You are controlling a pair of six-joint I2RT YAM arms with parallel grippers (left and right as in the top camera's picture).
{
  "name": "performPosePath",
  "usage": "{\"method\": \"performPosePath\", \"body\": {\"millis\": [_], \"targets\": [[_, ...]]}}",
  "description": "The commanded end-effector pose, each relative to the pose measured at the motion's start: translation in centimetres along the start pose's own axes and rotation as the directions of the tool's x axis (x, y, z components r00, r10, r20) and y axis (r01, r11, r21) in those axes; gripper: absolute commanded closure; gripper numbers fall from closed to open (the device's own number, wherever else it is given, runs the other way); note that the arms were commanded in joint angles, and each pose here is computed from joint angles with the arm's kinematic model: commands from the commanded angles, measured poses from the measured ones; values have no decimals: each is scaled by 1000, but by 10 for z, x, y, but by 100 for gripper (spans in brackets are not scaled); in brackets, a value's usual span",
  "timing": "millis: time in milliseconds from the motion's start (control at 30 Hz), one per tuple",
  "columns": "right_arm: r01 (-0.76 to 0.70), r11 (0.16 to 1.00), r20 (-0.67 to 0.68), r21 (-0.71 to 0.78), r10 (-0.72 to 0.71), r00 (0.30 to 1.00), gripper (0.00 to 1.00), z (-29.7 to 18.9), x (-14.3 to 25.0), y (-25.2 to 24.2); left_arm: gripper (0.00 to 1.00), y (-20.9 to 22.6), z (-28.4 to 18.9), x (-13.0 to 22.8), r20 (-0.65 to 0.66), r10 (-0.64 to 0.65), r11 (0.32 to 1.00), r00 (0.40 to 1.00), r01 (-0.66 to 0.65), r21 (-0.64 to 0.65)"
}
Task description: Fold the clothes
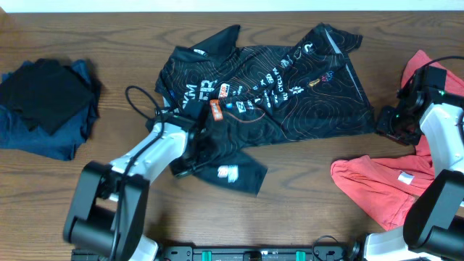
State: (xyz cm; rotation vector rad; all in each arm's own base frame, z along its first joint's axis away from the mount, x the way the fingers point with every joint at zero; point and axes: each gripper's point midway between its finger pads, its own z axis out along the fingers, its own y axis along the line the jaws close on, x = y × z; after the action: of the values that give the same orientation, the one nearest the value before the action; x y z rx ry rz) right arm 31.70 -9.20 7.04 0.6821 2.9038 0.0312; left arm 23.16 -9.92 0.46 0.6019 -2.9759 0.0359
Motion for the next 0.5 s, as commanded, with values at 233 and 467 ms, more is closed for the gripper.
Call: {"method": "performPosePath", "body": {"millis": [233,467], "targets": [[61,998,-52,-25,-63,997,60,8,18,14,94,50,-43,-20,129,-58,996,990,66,-60],[38,998,-38,-45,-40,998,59,35,29,21,94,50,-43,-21,131,-61,996,989,69,-57]]}}
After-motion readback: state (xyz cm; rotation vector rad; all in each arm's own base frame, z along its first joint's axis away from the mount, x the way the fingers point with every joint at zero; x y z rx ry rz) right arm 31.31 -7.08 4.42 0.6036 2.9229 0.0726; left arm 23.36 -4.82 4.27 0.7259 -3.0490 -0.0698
